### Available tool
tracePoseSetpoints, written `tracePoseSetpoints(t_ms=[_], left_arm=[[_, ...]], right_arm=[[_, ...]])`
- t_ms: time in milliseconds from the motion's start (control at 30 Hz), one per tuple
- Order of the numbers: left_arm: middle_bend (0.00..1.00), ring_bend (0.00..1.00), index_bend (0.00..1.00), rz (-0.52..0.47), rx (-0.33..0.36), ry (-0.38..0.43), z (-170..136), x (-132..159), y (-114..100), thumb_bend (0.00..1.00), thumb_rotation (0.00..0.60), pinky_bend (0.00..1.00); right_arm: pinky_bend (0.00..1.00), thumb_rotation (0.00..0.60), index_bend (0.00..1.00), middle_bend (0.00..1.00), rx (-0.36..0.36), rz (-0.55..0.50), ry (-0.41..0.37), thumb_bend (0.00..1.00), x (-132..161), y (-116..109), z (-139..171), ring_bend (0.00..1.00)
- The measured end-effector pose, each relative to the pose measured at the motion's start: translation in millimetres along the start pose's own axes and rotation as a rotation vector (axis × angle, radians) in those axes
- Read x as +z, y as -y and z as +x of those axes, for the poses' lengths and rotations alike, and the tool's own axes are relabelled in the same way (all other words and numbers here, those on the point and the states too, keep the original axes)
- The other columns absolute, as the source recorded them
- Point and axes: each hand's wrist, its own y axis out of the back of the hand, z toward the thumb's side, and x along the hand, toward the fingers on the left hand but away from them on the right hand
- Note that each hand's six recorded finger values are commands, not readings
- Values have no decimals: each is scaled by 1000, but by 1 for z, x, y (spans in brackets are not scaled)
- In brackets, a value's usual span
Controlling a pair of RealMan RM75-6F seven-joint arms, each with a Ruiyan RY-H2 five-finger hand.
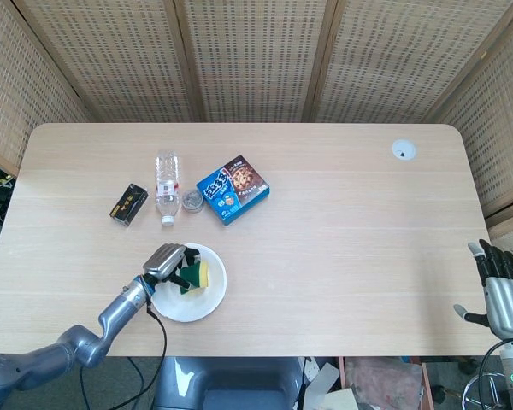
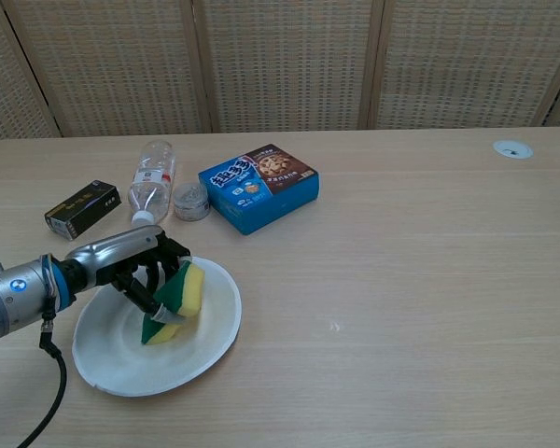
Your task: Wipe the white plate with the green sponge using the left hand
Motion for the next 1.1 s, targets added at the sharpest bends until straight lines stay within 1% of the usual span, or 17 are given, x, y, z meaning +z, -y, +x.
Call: tracePoseSetpoints(t_ms=[167, 333, 400, 433, 500, 567, 600, 633, 700, 767, 867, 967, 1033, 1100], left_arm=[[647, 480, 733, 14, -9, -2, 1, -2, 4, 198, 600, 549], [647, 480, 733, -1, 8, 16, 0, 2, -4, 199, 600, 548], [647, 480, 733, -15, 25, 35, -1, 7, -11, 199, 600, 546], [647, 480, 733, -19, 37, 48, -2, 10, -17, 199, 600, 543], [642, 480, 732, -14, 75, 85, -7, 17, -36, 199, 600, 539], [635, 480, 732, 13, 107, 110, -14, 21, -60, 200, 600, 536], [630, 480, 732, 31, 112, 113, -18, 21, -70, 200, 600, 534], [627, 480, 732, 53, 112, 110, -21, 21, -79, 200, 600, 531], [620, 480, 732, 130, 103, 82, -30, 15, -98, 200, 600, 525], [614, 480, 731, 235, 97, 44, -39, 5, -114, 200, 600, 520], [602, 480, 728, 382, 92, -11, -50, -7, -129, 200, 600, 512], [591, 480, 669, 521, 78, -76, -63, -26, -138, 201, 600, 505], [577, 481, 626, 595, 66, -115, -72, -39, -140, 201, 600, 495], [562, 480, 622, 654, 59, -156, -80, -56, -140, 201, 600, 484]], right_arm=[[0, 600, 0, 0, -1, -2, -1, 0, 0, -1, 0, 0], [0, 600, 0, 0, -4, -5, 0, 0, 0, -2, 0, 0], [0, 600, 0, 0, -6, -7, -1, 0, 0, -3, 1, 0], [0, 600, 0, 0, -7, -8, -3, 0, 0, -3, 1, 0], [0, 600, 0, 0, -8, -9, -7, 0, 1, -3, 2, 0], [0, 600, 0, 0, -9, -11, -10, 0, 2, -4, 3, 0], [0, 600, 0, 0, -10, -12, -11, 0, 2, -4, 4, 0], [0, 600, 0, 0, -10, -12, -13, 0, 2, -4, 4, 0], [0, 600, 0, 0, -8, -13, -18, 0, 4, -4, 5, 0], [0, 600, 0, 0, -4, -14, -24, 0, 5, -4, 7, 0], [0, 600, 0, 0, -5, -14, -31, 0, 7, -4, 8, 0], [0, 600, 0, 0, -9, -18, -35, 0, 8, -6, 9, 0], [0, 600, 0, 0, -12, -20, -37, 0, 8, -7, 10, 0], [0, 600, 0, 0, -13, -21, -38, 0, 8, -7, 10, 0]])
